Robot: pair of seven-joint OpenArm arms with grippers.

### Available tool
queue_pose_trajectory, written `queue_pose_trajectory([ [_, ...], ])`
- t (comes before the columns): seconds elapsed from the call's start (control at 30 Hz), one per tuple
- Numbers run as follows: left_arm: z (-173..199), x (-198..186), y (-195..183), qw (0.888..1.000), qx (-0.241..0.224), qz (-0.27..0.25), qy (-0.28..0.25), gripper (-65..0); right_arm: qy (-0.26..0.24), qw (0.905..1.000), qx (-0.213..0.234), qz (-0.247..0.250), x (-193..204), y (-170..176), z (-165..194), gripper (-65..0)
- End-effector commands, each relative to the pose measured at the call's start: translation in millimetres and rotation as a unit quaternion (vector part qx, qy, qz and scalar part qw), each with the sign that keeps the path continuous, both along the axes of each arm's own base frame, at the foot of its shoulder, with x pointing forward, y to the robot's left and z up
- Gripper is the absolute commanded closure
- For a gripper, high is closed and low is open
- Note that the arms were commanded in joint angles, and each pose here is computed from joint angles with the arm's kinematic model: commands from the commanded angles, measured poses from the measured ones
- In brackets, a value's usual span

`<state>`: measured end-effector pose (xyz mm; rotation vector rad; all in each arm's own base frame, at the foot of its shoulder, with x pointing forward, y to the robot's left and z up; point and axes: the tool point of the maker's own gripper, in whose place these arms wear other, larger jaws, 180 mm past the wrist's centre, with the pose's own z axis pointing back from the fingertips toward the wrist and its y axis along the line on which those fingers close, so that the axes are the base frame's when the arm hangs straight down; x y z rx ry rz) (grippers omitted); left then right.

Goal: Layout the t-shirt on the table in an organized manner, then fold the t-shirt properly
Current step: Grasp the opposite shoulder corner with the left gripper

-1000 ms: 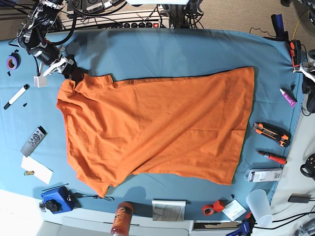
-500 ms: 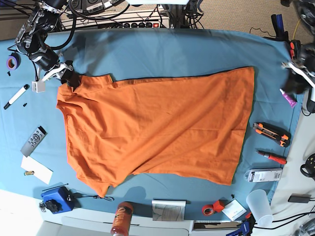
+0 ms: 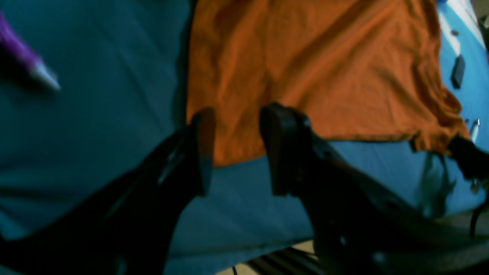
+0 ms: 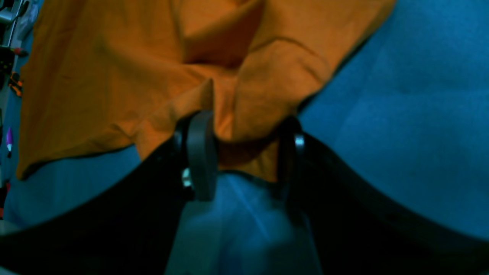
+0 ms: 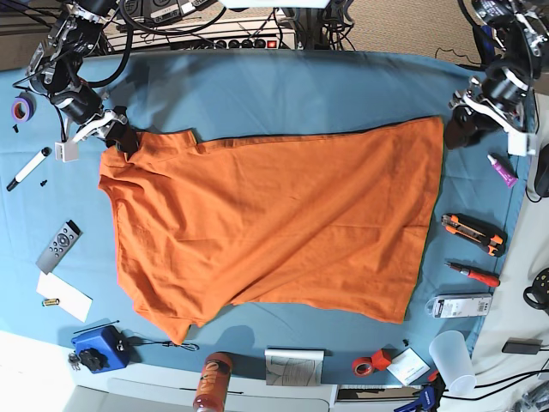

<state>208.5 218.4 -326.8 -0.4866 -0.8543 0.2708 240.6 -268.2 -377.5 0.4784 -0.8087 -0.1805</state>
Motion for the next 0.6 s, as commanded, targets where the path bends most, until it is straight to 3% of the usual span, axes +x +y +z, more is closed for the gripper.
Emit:
queue_pose_trajectory([
  [0.0,1.0,3.9,4.6,1.000,-0.007,0.012,-0.007,-24.1,-0.027,0.9996,-0.006,-0.001,9.1,-5.8,14.3,-24.5],
  [0.17,-36.7,4.2,3.0,0.997,-0.057,0.035,0.032,-24.1,-0.027,0.9996,-0.007,-0.001,9.1,-6.1,14.4,-24.5],
  [0.57,-67.3,5.4,1.5,0.993,-0.082,0.039,0.078,-24.1,-0.029,0.9994,-0.021,0.002,11.7,-14.9,20.0,-24.5],
])
